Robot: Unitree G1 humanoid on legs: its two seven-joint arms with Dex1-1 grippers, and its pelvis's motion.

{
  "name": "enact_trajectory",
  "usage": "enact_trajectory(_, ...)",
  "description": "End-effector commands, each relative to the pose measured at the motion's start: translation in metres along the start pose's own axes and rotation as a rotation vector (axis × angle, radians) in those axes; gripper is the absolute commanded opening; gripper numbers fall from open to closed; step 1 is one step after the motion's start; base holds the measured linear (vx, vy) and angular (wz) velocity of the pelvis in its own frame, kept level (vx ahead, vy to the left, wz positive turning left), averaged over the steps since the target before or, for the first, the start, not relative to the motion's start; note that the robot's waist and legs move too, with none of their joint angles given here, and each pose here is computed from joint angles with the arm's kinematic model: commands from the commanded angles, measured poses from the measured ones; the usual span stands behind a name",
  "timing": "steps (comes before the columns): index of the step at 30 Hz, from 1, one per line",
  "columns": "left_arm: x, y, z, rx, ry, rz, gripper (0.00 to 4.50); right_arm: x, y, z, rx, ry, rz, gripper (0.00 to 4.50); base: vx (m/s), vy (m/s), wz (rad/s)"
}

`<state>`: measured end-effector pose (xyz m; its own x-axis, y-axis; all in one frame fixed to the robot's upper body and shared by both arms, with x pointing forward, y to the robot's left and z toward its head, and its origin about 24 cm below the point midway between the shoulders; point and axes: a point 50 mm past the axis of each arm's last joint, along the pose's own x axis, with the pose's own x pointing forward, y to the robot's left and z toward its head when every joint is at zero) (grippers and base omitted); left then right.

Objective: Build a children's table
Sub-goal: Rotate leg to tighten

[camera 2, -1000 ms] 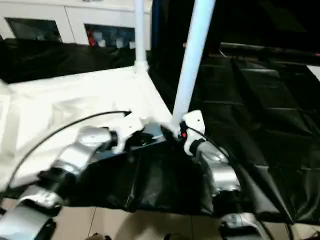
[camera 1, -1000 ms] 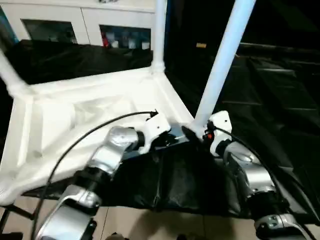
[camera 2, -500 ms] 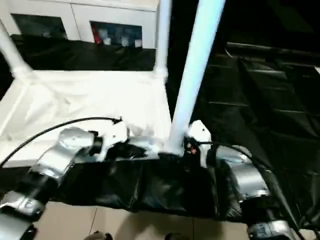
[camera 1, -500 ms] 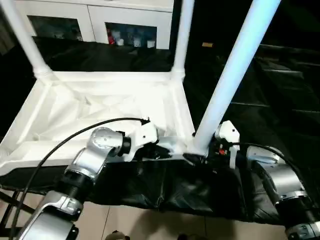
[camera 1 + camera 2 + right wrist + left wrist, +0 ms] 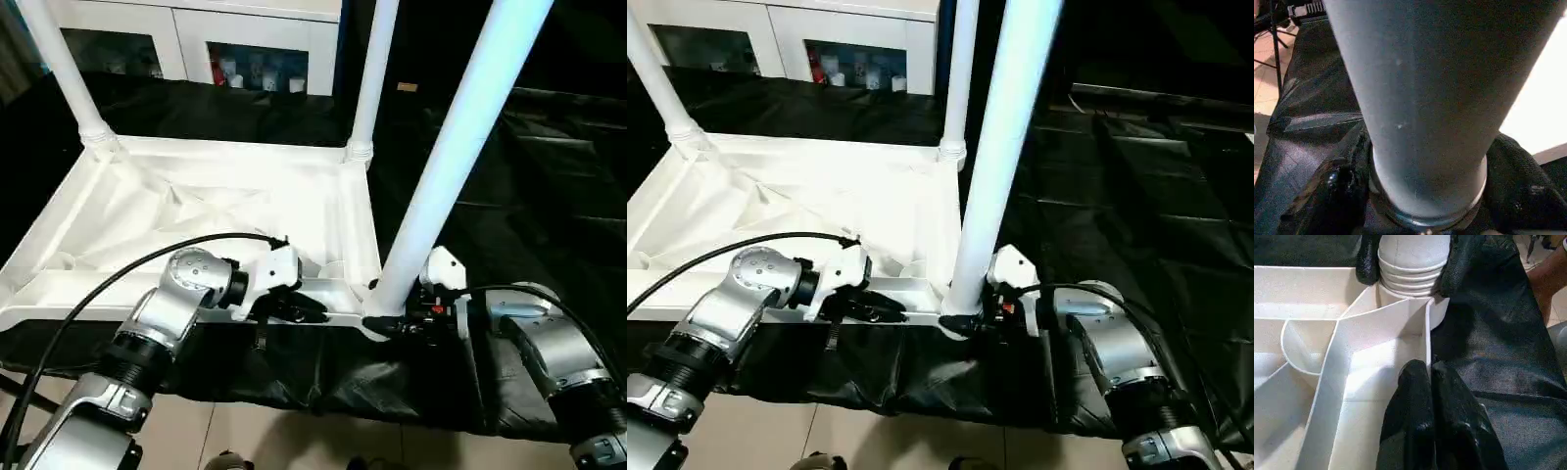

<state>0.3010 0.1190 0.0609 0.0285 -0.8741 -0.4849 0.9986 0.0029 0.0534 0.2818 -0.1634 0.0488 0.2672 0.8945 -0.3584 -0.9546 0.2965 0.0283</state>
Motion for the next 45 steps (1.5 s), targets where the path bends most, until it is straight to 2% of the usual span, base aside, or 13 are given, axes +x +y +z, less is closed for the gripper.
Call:
enact_trajectory(1, 0.009, -0.001, 0.005, -0.009, -0.048, 0.010, 0.00, 0.006, 0.003, -0.002, 0.024, -0.015, -0.019, 2.76, 0.000, 0.000, 0.00)
enact_trajectory(4, 0.014, 0.003, 0.005, -0.028, -0.039, 0.070, 0.00, 0.011, 0.000, -0.004, 0.051, -0.039, -0.113, 2.72, 0.000, 0.000, 0.00)
enact_trajectory(7, 0.031, 0.005, 0.007, -0.076, -0.043, 0.147, 0.00, 0.026, -0.010, -0.009, 0.126, -0.078, -0.353, 2.69, 0.000, 0.000, 0.00)
enact_trajectory(14, 0.056, 0.004, 0.015, -0.100, -0.048, 0.177, 0.00, 0.053, -0.013, -0.009, 0.204, -0.114, -0.527, 2.68, 0.000, 0.000, 0.00)
enact_trajectory(17, 0.072, 0.005, 0.021, -0.108, -0.038, 0.207, 0.00, 0.080, -0.013, 0.000, 0.241, -0.125, -0.607, 2.68, 0.000, 0.000, 0.00)
enact_trajectory(19, 0.078, 0.009, 0.026, -0.084, -0.024, 0.241, 0.00, 0.097, -0.011, 0.010, 0.196, -0.131, -0.622, 2.68, 0.000, 0.000, 0.00)
enact_trajectory(20, 0.078, 0.009, 0.026, -0.081, -0.023, 0.246, 0.00, 0.098, -0.011, 0.011, 0.195, -0.134, -0.625, 3.03, 0.000, 0.000, 0.00)
enact_trajectory(21, 0.077, 0.009, 0.026, -0.081, -0.024, 0.246, 0.00, 0.098, -0.011, 0.011, 0.200, -0.141, -0.623, 3.03, 0.000, 0.000, 0.00)
enact_trajectory(22, 0.077, 0.009, 0.026, -0.082, -0.025, 0.245, 0.00, 0.097, -0.011, 0.012, 0.203, -0.145, -0.621, 3.38, 0.000, 0.000, 0.00)
enact_trajectory(27, 0.066, 0.009, 0.022, -0.058, -0.033, 0.240, 0.00, 0.082, -0.014, 0.009, 0.191, -0.175, -0.578, 3.79, 0.000, 0.000, 0.00)
enact_trajectory(33, 0.050, 0.006, 0.012, -0.018, -0.040, 0.204, 0.00, 0.054, -0.019, 0.005, 0.116, -0.170, -0.482, 4.32, 0.000, 0.000, 0.00)
enact_trajectory(41, 0.028, 0.003, 0.002, 0.025, -0.018, 0.121, 0.00, 0.023, -0.012, -0.004, 0.008, -0.049, -0.248, 4.44, 0.000, 0.000, 0.00)
enact_trajectory(45, 0.019, 0.000, 0.000, 0.059, 0.001, 0.059, 0.00, 0.010, -0.009, -0.004, -0.002, -0.025, -0.126, 4.44, 0.000, 0.000, 0.00)
